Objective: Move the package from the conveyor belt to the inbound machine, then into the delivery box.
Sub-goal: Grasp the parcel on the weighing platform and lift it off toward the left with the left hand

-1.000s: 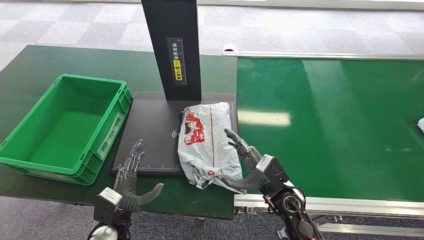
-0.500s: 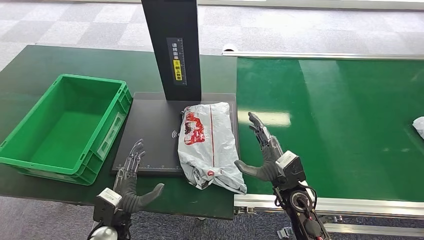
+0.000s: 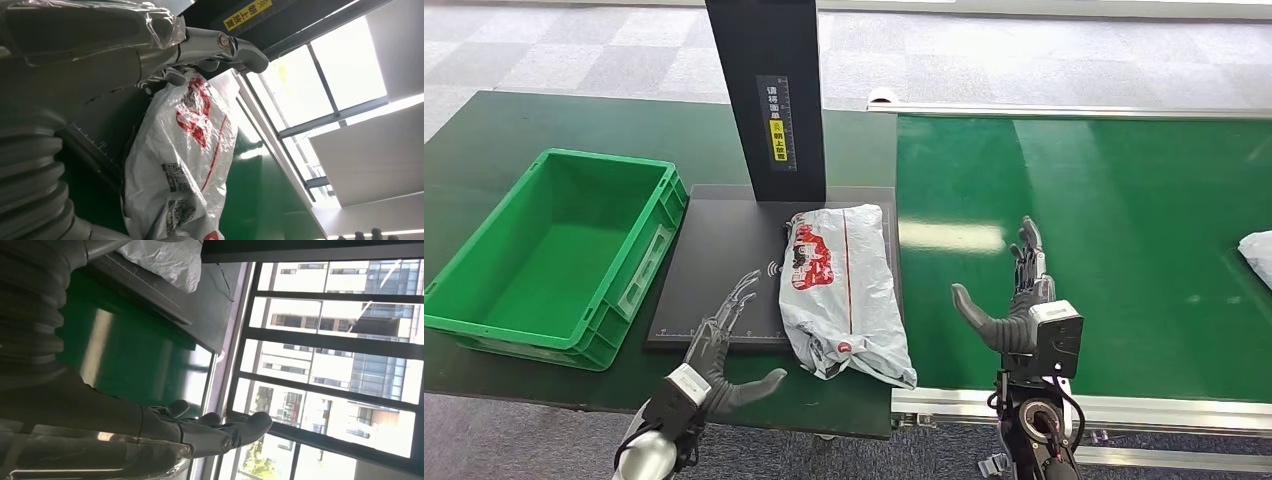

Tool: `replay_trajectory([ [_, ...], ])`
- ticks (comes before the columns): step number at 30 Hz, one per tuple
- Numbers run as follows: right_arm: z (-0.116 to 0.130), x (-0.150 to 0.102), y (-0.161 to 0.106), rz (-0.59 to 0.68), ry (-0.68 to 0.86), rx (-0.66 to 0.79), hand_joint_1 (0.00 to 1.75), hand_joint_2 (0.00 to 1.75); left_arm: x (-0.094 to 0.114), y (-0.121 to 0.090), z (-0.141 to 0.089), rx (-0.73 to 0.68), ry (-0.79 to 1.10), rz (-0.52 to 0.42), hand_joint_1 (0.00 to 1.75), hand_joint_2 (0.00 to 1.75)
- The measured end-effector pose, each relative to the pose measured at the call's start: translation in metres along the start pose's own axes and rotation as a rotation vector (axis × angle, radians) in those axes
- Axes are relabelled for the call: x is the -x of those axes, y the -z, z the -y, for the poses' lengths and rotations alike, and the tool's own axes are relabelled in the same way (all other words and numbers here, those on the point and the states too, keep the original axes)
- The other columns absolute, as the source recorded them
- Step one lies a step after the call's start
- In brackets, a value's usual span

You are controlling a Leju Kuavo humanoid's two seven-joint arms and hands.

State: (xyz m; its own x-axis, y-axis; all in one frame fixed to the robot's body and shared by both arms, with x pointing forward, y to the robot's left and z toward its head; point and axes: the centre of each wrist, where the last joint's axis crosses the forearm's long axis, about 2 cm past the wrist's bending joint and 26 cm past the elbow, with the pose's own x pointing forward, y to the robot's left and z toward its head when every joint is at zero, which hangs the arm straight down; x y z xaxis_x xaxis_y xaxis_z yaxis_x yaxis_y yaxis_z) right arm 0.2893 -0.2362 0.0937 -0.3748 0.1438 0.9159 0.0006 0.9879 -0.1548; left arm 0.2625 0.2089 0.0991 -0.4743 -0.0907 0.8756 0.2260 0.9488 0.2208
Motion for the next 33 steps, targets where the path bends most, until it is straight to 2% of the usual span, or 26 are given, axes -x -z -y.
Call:
replay_trajectory([
  [6,-0.001,0.001,-0.002,-0.061,0.0,-0.01,0.0,1.75,-0.003,0.014,0.003,0.047,0.07,0.008,0.0,1.75],
  [12,-0.009,0.008,-0.002,-0.229,-0.027,-0.128,0.0,1.75,-0.007,0.05,0.008,0.084,0.297,-0.001,0.0,1.75],
  [15,-0.013,0.01,0.001,-0.249,-0.018,-0.169,0.0,1.75,-0.011,0.066,0.013,0.098,0.389,-0.009,0.0,1.75],
  [19,-0.014,0.011,0.003,-0.252,-0.015,-0.18,0.0,1.75,-0.011,0.07,0.014,0.101,0.42,-0.017,0.0,1.75],
  [20,-0.015,0.011,0.003,-0.254,-0.015,-0.189,0.0,1.75,-0.011,0.073,0.016,0.109,0.453,-0.034,0.0,1.75],
  [24,-0.026,0.016,0.009,-0.276,-0.038,-0.287,0.0,1.75,0.005,0.099,0.035,0.267,0.775,-0.257,0.0,1.75],
  [28,-0.028,0.018,0.009,-0.287,-0.056,-0.319,0.0,1.75,0.016,0.105,0.042,0.372,0.841,-0.362,0.0,1.75],
  [33,-0.031,0.019,0.009,-0.3,-0.076,-0.341,0.0,1.75,0.019,0.114,0.045,0.449,0.876,-0.446,0.0,1.75],
])
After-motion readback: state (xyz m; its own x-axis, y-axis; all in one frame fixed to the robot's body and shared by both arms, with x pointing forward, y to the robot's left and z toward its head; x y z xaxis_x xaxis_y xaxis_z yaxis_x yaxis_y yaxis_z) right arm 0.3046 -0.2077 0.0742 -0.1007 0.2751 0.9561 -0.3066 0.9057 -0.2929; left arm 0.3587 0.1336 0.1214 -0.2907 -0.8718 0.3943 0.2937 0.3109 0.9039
